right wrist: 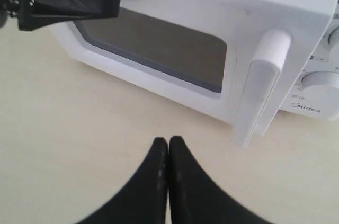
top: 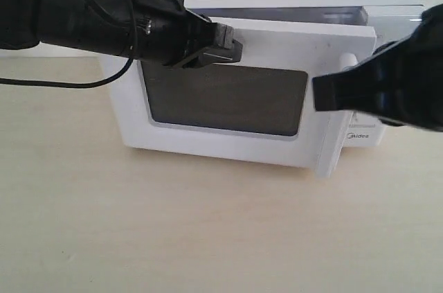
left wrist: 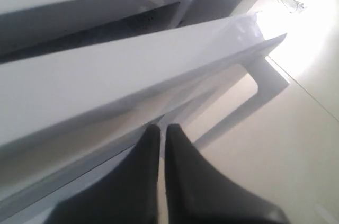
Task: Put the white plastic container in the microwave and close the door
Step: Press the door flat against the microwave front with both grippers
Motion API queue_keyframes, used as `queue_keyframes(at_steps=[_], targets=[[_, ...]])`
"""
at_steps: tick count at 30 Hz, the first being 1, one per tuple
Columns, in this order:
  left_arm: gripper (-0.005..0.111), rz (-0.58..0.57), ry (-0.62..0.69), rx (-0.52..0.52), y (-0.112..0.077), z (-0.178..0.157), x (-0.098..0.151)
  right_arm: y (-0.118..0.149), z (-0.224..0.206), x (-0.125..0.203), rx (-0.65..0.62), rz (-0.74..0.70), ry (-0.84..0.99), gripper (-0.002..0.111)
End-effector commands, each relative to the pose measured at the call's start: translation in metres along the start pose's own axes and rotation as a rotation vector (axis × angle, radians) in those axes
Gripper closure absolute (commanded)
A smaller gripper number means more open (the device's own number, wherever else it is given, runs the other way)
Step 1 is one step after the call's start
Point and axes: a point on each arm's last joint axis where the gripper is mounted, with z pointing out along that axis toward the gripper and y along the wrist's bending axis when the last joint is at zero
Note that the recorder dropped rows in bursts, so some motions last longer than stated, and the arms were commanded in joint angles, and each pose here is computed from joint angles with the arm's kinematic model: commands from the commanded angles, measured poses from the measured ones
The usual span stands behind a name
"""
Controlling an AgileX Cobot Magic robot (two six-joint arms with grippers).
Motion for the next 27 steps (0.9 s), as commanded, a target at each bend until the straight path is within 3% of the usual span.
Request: queue_keyframes(at_steps=[1,7,12,15,22,27], targets=[[0.102,0.002,-0.015,-0.006,-0.001,0.000,-0.004,0.002,0.026,-0.003,0.080,-0.001,-0.036,0.109],[0.102,0.062,0.059,0.134,-0.019,-0.008,0.000,0.006,0.062,-0.002,0.160,0.018,-0.104,0.109],[0.102,0.141,0.132,-0.027,-0.031,-0.050,-0.007,0.001,0.088,0.006,0.258,0.027,-0.170,0.109],[0.102,0.215,0.105,-0.100,-0.049,-0.093,-0.006,0.000,0.100,0.007,0.319,0.021,-0.207,0.109],[0.102,0.242,-0.061,-0.221,-0.075,-0.173,0.035,-0.002,0.103,0.002,0.366,-0.005,-0.283,0.109],[0.102,0.216,-0.110,-0.285,-0.078,-0.198,0.057,-0.004,0.103,-0.001,0.372,-0.006,-0.309,0.109]])
